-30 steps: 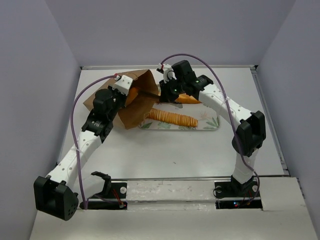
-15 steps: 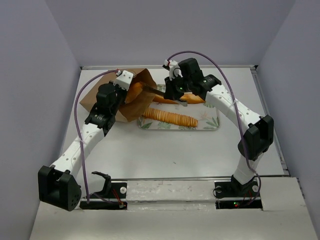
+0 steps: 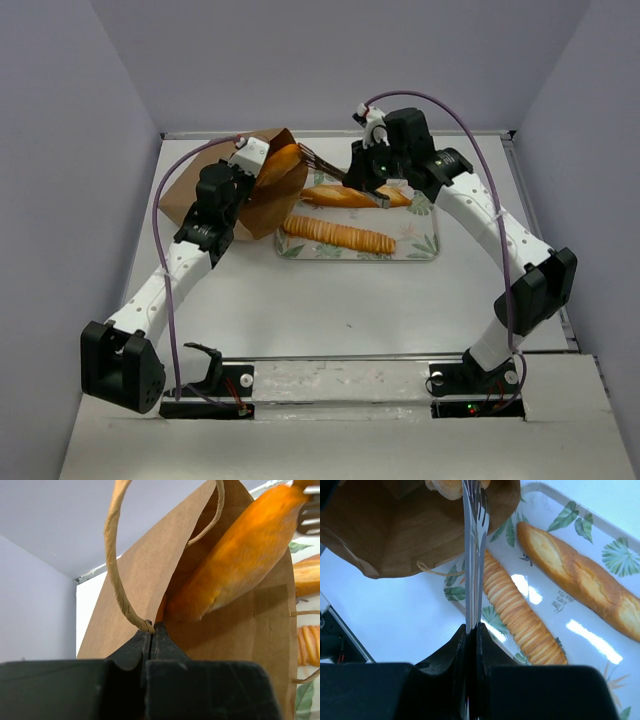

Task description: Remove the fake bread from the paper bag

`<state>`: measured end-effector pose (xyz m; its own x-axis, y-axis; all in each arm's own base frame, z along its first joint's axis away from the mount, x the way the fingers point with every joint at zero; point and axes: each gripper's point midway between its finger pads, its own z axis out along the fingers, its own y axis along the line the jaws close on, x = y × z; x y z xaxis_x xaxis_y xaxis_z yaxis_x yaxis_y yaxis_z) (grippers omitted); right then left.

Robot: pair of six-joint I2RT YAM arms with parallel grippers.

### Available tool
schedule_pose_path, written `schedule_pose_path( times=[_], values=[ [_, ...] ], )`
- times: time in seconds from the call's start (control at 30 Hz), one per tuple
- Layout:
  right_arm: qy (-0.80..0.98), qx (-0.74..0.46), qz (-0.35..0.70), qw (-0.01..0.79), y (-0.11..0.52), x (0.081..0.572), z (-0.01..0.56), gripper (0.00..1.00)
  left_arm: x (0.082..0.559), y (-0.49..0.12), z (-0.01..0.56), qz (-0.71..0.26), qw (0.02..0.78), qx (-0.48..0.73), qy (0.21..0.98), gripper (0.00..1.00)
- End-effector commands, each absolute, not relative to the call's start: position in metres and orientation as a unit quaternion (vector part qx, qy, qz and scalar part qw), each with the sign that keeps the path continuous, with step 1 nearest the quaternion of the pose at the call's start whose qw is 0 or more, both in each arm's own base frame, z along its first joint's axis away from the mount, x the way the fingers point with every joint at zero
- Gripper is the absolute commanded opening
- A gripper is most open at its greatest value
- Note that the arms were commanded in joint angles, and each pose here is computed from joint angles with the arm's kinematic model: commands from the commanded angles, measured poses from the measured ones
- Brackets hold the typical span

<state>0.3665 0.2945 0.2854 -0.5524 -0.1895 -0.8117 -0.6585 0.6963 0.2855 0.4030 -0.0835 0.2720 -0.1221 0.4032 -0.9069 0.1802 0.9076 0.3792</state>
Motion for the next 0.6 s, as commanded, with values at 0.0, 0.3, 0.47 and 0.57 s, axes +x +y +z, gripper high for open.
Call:
schedule_pose_path(
  times=[0.0,0.3,0.47,0.57],
  values=[
    [0.807,-0.231,0.315,0.443,0.289,0.364,0.325,0.01,0.410,-0.076,0.285,0.114,0.656,0.190,0.721,0.00],
    [0.811,-0.161,0.319,0.464,0.250,0.358,0.348,0.01,0.415,-0.069,0.282,0.129,0.654,0.186,0.721,0.00],
    [0.811,-0.143,0.326,0.465,0.241,0.347,0.353,0.01,0.418,-0.063,0.280,0.139,0.656,0.188,0.717,0.00],
    [0.814,-0.123,0.322,0.466,0.233,0.345,0.355,0.01,0.421,-0.058,0.278,0.147,0.655,0.191,0.716,0.00]
  ],
)
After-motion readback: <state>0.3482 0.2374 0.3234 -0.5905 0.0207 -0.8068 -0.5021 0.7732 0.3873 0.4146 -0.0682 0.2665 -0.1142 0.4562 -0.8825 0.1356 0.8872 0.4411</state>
